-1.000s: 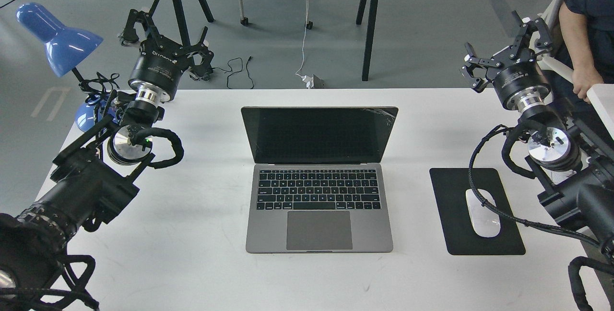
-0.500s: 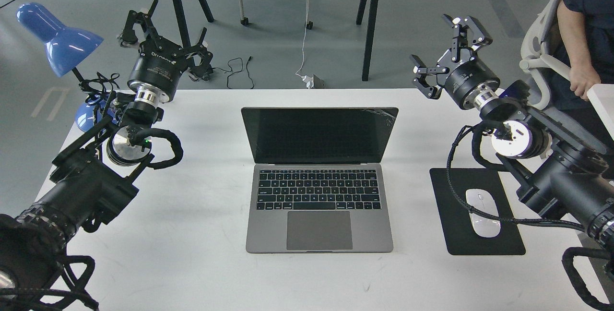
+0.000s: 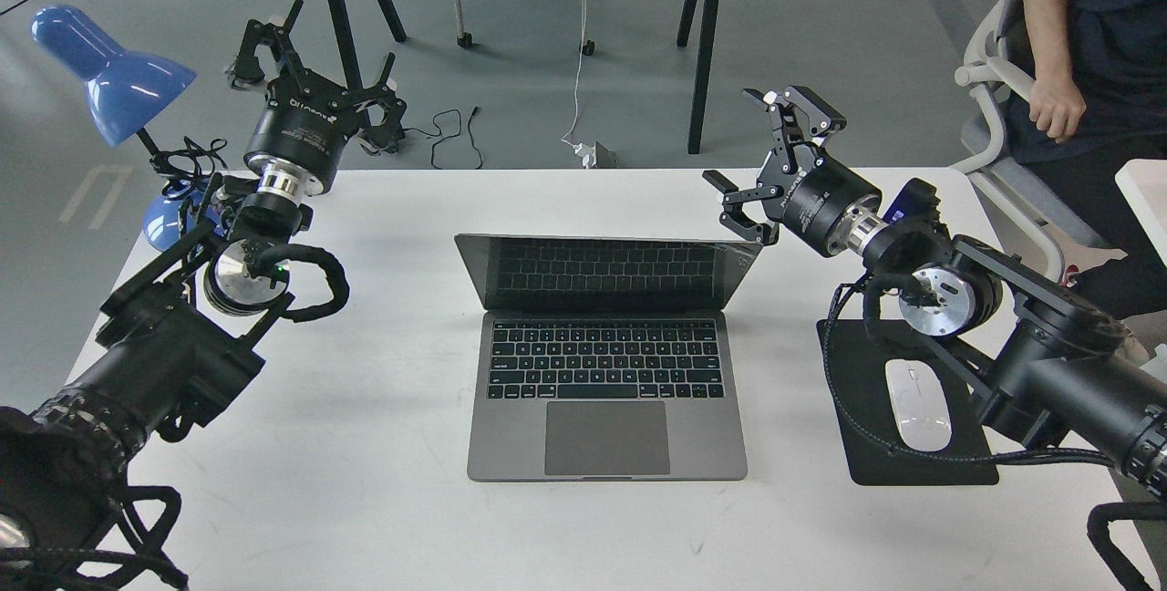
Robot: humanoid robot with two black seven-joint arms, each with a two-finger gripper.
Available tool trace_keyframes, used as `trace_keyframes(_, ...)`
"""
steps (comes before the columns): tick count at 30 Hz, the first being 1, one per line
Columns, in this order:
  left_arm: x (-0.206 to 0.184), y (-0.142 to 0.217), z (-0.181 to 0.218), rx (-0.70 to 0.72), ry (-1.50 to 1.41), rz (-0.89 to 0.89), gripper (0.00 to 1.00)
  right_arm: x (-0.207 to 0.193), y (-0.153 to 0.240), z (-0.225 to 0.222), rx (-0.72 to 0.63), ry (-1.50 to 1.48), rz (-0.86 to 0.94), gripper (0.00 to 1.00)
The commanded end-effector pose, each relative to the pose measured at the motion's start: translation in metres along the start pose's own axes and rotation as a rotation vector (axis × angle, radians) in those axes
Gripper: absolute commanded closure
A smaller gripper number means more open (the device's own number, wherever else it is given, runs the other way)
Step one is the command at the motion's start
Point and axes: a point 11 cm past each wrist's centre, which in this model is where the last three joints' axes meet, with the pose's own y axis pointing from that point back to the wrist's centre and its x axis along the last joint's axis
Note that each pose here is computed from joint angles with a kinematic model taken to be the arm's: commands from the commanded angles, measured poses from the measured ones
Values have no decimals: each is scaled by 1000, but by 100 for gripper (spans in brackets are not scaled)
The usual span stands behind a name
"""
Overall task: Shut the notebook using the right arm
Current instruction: 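Push the laptop screen down and away with the right gripper, then press the lid flat onto the laptop base with the right gripper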
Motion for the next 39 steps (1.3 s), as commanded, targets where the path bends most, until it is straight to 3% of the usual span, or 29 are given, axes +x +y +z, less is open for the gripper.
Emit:
trace_keyframes(1,0,0,0,0,0,0,0,1,6,5,-10,-2,-4,0)
trace_keyframes(39,0,0,0,1,0,0,0,-6,58,127,-401,383,-150,0)
